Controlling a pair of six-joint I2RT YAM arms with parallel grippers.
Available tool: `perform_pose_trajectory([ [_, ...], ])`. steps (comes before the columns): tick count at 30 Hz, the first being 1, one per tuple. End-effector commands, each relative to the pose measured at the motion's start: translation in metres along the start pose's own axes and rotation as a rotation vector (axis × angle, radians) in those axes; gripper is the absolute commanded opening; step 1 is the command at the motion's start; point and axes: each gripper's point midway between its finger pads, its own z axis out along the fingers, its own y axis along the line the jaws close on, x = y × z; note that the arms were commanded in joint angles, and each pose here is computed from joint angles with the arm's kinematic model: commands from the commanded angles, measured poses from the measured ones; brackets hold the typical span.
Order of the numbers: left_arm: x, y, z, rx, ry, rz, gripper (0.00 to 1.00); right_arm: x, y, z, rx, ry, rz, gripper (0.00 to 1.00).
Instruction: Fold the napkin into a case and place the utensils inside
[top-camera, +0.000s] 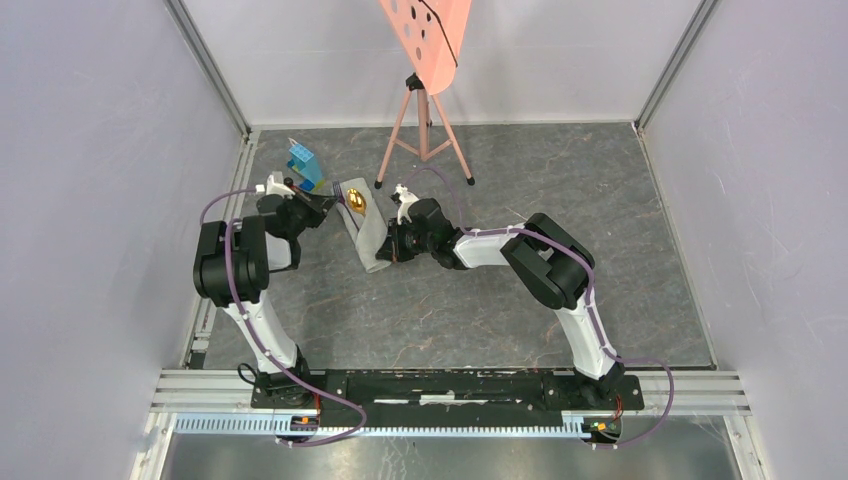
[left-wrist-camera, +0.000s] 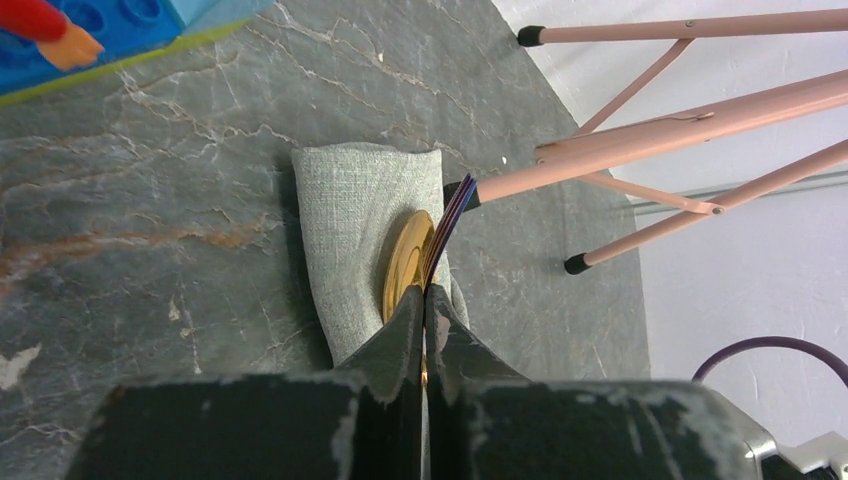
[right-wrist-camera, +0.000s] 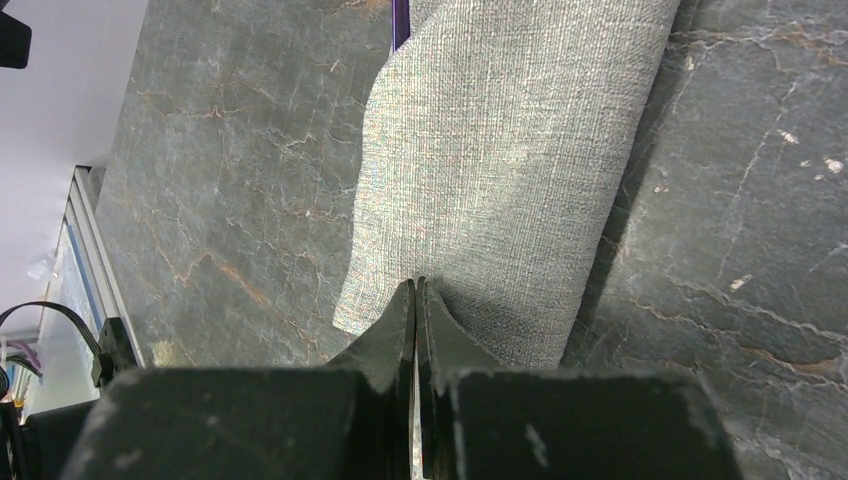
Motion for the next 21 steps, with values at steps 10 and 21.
perform_pose_trajectory([
  [10, 0.026, -0.01, -0.004, 0.035, 0.077, -0.102, 0.02, -0.008, 0.002, 0.005, -0.006, -0.019, -0.012, 0.0],
  [21, 0.05, 0.012, -0.002, -0.078, 0.182, -0.149, 0.02, -0.011, 0.004, 0.004, -0.008, -0.023, -0.016, 0.0],
])
